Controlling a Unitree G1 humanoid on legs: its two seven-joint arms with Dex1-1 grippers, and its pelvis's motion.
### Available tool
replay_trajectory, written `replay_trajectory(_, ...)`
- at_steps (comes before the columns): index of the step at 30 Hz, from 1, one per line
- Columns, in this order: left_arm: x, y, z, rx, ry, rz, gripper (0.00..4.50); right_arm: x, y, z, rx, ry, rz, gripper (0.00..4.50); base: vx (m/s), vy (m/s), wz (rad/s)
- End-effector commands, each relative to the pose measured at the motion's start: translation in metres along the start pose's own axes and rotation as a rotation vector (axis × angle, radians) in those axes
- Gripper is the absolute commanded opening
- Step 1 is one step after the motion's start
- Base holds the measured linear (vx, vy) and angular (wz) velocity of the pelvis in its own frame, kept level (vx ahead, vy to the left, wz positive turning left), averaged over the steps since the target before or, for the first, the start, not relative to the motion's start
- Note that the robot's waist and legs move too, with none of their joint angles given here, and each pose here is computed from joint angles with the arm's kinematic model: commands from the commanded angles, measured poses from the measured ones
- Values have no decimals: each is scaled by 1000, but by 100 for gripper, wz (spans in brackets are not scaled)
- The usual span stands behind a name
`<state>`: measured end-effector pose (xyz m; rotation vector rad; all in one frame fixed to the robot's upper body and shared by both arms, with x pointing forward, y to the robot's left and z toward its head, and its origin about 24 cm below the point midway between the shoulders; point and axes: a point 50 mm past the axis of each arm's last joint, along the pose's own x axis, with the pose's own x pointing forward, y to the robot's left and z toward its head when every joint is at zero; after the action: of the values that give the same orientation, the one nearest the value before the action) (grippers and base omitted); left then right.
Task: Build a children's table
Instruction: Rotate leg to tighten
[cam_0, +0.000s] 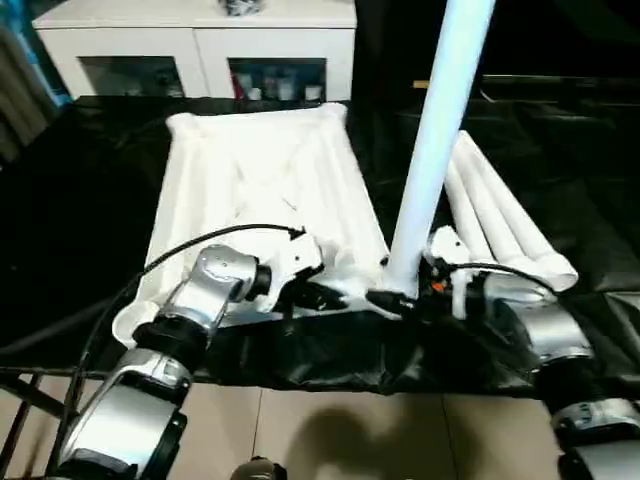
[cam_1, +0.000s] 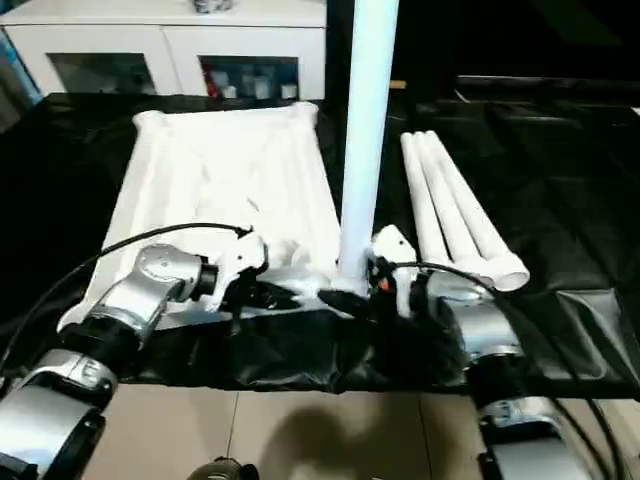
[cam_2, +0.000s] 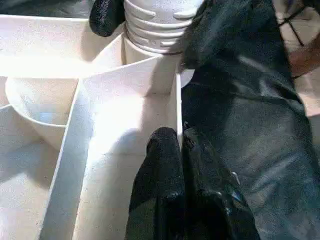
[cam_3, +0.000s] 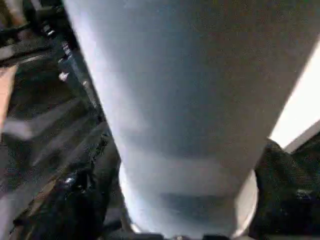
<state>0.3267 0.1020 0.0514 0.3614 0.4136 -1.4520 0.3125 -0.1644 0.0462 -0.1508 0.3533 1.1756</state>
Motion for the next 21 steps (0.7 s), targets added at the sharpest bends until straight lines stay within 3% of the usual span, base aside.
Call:
replay_trajectory(1,7,-1,17,67,-40,-73,0,11,10,-4,6,47,108,325,0,0,0)
replay_trajectory(10,5,-1,14,71,-25,-89,0,12,12,-4,19,48,132,280,0,0,0)
replay_trajectory(15,9,1,16,45,-50,-46,0,18,14,-2,72,-26,80,276,0,0,0)
replay_trajectory(19,23,11,26,6,-58,117,0,33,-5,-4,138,-60,-292,275,0,0,0)
replay_trajectory(21,28,12,29,-1,-65,147,0,38,-8,-5,168,-59,-370,275,0,0,0)
